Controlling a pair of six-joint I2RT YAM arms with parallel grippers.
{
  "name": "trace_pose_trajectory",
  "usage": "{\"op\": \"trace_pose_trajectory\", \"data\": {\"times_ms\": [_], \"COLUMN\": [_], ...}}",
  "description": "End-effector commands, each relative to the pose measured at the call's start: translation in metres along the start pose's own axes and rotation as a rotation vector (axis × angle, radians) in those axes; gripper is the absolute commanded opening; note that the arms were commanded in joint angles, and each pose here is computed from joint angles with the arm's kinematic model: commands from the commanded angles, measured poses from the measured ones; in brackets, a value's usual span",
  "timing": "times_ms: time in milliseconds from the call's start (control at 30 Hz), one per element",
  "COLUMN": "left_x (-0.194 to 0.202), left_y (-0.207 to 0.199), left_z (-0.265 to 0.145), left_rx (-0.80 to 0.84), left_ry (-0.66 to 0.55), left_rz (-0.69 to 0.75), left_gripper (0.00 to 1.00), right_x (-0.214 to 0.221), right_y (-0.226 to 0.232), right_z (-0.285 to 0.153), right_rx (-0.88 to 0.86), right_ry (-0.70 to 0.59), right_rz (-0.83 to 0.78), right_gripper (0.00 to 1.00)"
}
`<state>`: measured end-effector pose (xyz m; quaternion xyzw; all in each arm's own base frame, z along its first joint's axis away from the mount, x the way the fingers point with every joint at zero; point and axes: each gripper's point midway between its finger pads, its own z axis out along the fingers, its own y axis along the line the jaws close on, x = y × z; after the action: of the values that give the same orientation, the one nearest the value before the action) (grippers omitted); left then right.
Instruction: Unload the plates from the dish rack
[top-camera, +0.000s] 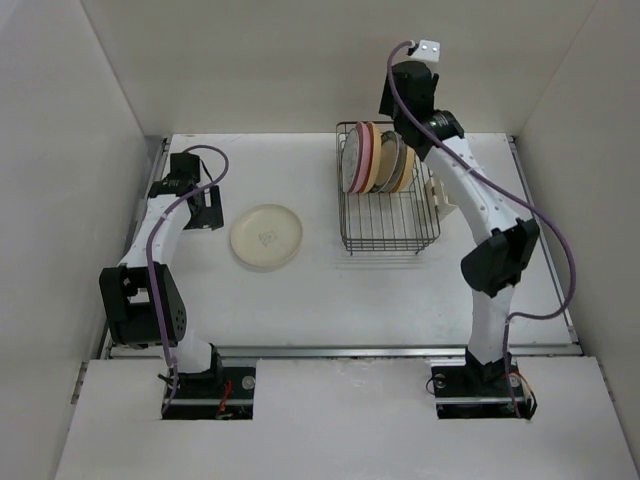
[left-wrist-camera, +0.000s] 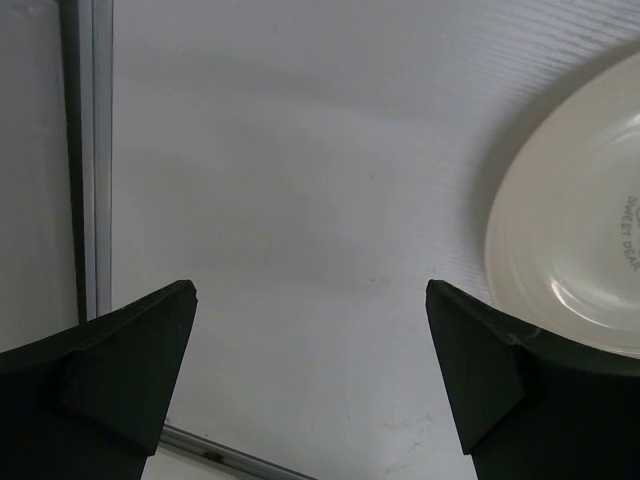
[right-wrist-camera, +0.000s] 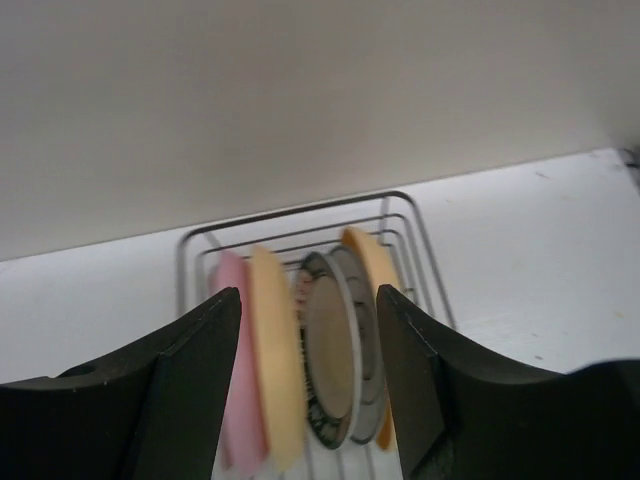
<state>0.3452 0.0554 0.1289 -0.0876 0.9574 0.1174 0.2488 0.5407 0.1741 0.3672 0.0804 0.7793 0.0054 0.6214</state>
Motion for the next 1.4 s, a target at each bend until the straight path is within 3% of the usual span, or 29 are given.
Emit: {"op": "trace_pose_trajectory", "data": {"times_ms": [0, 100, 267, 433, 667, 733, 767, 867, 967, 1133, 1167, 1233, 1367], "left_x": [-0.014, -0.018, -0.023, -0.021, -0.021, -0.021, -0.021, -0.021, -0.021, -0.020, -0.020, -0.020, -0.019], "left_y": [0.014, 0.013, 0.014, 0.014, 0.014, 0.014, 0.014, 0.014, 0.014, 0.013, 0.013, 0.013, 0.013], "left_z": [-0.015, -0.017, -0.023, -0.023, -0.023, -0.023, -0.023, -0.023, -0.023, -0.020, -0.020, -0.020, -0.017], "left_rx": [-0.062, -0.061, -0.061, -0.062, -0.062, -0.062, -0.062, -0.062, -0.062, -0.063, -0.063, -0.063, -0.064], "left_ry": [-0.048, -0.050, -0.056, -0.037, -0.037, -0.037, -0.037, -0.037, -0.037, -0.028, -0.028, -0.028, -0.020], "left_rz": [-0.025, -0.036, -0.047, -0.041, -0.041, -0.041, -0.041, -0.041, -0.041, -0.038, -0.038, -0.038, -0.036], "left_gripper": [0.99, 0.99, 0.99, 0.99, 0.99, 0.99, 0.99, 0.99, 0.99, 0.99, 0.99, 0.99, 0.99], "right_x": [0.055, 0.058, 0.084, 0.090, 0.090, 0.093, 0.092, 0.092, 0.073, 0.040, 0.033, 0.033, 0.036], "right_y": [-0.038, -0.060, -0.061, -0.082, -0.087, -0.089, -0.091, -0.091, -0.101, -0.101, -0.101, -0.100, -0.101], "right_z": [0.031, 0.043, 0.060, 0.064, 0.060, 0.060, 0.059, 0.059, 0.048, 0.034, 0.031, 0.031, 0.030], "right_rx": [0.237, 0.333, 0.286, 0.358, 0.375, 0.386, 0.397, 0.397, 0.442, 0.455, 0.453, 0.444, 0.445], "right_ry": [0.121, 0.120, 0.172, 0.176, 0.160, 0.166, 0.164, 0.164, 0.130, 0.062, 0.048, 0.052, 0.061], "right_rz": [-0.154, -0.176, -0.180, -0.193, -0.187, -0.195, -0.205, -0.205, -0.216, -0.219, -0.207, -0.217, -0.224], "right_gripper": [0.62, 0.61, 0.61, 0.45, 0.48, 0.41, 0.29, 0.09, 0.04, 0.04, 0.11, 0.35, 0.35]}}
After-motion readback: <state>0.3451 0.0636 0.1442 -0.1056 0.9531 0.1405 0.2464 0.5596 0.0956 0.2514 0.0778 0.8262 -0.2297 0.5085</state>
